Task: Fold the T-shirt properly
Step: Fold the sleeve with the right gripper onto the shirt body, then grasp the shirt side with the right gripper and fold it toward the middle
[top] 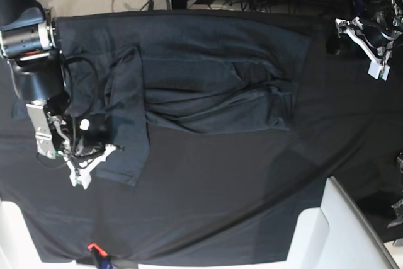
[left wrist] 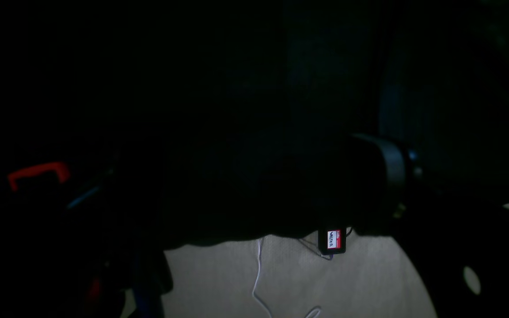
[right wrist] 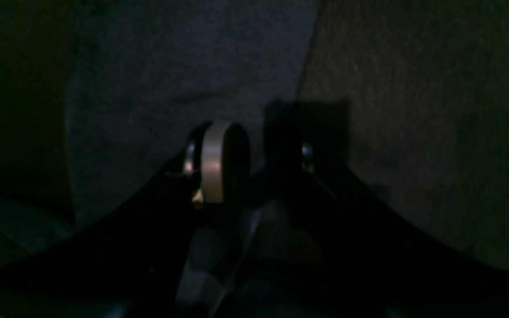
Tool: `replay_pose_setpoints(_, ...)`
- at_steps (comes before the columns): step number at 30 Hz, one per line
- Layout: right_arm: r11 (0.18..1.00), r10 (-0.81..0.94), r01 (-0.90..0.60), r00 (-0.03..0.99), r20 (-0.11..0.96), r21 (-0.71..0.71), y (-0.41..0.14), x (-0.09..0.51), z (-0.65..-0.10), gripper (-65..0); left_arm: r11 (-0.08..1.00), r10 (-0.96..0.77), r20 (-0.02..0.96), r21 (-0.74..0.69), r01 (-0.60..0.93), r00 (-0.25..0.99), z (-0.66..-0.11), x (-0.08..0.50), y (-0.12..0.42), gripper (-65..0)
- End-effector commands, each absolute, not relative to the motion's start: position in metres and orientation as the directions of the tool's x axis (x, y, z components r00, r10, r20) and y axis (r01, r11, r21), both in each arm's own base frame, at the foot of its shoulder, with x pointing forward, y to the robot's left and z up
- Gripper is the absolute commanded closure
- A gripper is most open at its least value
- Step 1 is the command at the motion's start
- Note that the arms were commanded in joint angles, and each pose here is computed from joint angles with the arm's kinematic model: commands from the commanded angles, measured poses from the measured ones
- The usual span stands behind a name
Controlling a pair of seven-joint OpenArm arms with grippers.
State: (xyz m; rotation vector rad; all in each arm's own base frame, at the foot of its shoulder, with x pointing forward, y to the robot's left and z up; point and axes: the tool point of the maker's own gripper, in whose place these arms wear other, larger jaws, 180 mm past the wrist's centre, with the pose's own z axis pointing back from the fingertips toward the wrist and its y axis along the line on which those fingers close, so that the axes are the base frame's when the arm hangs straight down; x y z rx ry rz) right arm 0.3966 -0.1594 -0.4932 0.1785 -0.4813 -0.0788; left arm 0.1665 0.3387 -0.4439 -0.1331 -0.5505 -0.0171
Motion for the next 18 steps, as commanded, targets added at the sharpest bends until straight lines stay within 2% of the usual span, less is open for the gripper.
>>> replay_pose_setpoints(1, 0.983, -0.120, 0.041, 0.881, 0.458, 0.177, -0.164, 0.402, -0.490, -18.9, 0.993, 0.007, 0.545, -0.104, 0.060, 0.838, -0.435, 0.172, 0.346, -57.9)
replay_pose_setpoints(3, 0.983, -0.121, 0.043, 0.882, 0.456, 0.177, -0.165, 0.401, -0.491, -18.2, 0.993, 0.007, 0.545, -0.104, 0.060, 0.838, -0.435, 0.172, 0.346, -57.9)
replay_pose_setpoints(4, 0.983, -0.121, 0.043, 0.882, 0.455, 0.177, -0.165, 0.400, -0.491, -15.8, 0.993, 0.007, 0.546, -0.104, 0.060, 0.838, -0.435, 0.173, 0.346, -57.9)
replay_pose_setpoints(6, 0.983, -0.120, 0.042, 0.883, 0.453, 0.178, -0.164, 0.400, -0.491, -2.9, 0.993, 0.007, 0.548, -0.104, 0.060, 0.837, -0.434, 0.173, 0.346, -57.9)
replay_pose_setpoints(7, 0.983, -0.119, 0.040, 0.883, 0.455, 0.180, -0.162, 0.400, -0.491, 0.0, 0.993, 0.006, 0.548, -0.103, 0.061, 0.836, -0.434, 0.174, 0.346, -57.9)
replay_pose_setpoints(11, 0.981, -0.083, -0.008, 0.882, 0.464, 0.191, -0.150, 0.404, -0.473, 0.0, 0.993, 0.001, 0.551, -0.100, 0.064, 0.834, -0.432, 0.175, 0.346, -57.9)
replay_pose_setpoints(16, 0.963, 0.026, -0.175, 0.816, 0.578, 0.204, -0.106, 0.392, -0.411, 0.0, 0.995, -0.021, 0.547, -0.072, 0.072, 0.837, -0.427, 0.175, 0.356, -57.9)
replay_pose_setpoints(18, 0.945, 0.061, -0.234, 0.813, 0.578, 0.228, -0.079, 0.372, -0.396, 0.0, 0.995, -0.037, 0.546, -0.056, 0.080, 0.837, -0.423, 0.176, 0.362, -57.9)
